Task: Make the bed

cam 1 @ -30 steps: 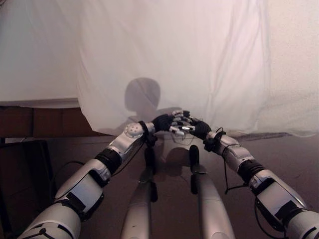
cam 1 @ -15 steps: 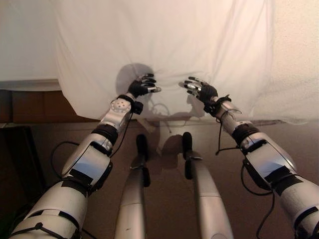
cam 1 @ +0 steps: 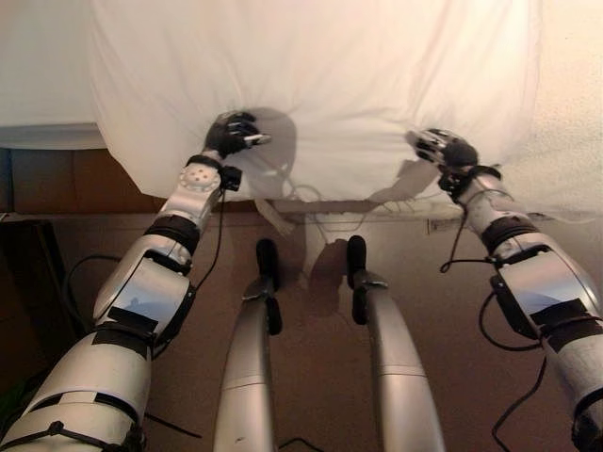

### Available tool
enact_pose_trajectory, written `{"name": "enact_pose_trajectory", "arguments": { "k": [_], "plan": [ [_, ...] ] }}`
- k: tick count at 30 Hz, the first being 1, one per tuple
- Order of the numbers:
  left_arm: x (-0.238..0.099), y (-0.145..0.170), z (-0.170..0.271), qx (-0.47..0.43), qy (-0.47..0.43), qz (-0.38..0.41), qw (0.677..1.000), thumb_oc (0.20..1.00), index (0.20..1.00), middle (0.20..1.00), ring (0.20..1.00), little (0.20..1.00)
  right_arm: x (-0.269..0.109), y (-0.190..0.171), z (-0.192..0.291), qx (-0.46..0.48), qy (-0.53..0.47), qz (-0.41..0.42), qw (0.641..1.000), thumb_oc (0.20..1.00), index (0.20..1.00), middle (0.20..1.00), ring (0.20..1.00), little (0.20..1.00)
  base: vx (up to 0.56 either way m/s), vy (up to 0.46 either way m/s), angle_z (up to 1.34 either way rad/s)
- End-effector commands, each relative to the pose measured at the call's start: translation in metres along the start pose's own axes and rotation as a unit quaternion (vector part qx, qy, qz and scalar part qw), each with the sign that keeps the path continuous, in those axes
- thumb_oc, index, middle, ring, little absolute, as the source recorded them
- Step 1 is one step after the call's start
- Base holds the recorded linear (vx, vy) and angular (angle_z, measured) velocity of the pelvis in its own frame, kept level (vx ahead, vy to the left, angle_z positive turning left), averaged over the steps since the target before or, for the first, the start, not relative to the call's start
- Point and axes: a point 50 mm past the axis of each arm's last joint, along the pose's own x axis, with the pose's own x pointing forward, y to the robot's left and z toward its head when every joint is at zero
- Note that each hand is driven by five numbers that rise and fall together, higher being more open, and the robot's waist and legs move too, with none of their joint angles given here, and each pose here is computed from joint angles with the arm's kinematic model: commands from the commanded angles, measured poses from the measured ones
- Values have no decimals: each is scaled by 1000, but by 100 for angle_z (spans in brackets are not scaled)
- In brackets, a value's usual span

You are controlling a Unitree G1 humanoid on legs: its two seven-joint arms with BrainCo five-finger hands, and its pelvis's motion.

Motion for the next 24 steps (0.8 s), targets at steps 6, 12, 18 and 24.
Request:
{"name": "enact_pose_trajectory", "arguments": {
  "k": [6,12,18,24],
  "plan": [
    [-53,59,-98,-12,147,146,978,1000,1000,1000,1000,1000,-35,-91,-57,26,53,-159,986,1000,1000,1000,1000,1000,12,-35,3],
    [-97,50,-155,-37,228,162,960,1000,1000,1000,1000,1000,-64,-113,-112,49,111,-197,973,1000,1000,1000,1000,1000,35,-22,4],
    [-151,3,-208,-46,312,79,946,1000,1000,1000,1000,1000,-106,-118,-179,40,193,-193,961,1000,1000,1000,1000,1000,90,-3,1],
    [-220,-63,-249,-102,421,-43,900,1000,1000,1000,1000,1000,-157,-106,-244,-13,306,-158,939,1000,1000,1000,1000,1000,96,42,-3]
  ]
}}
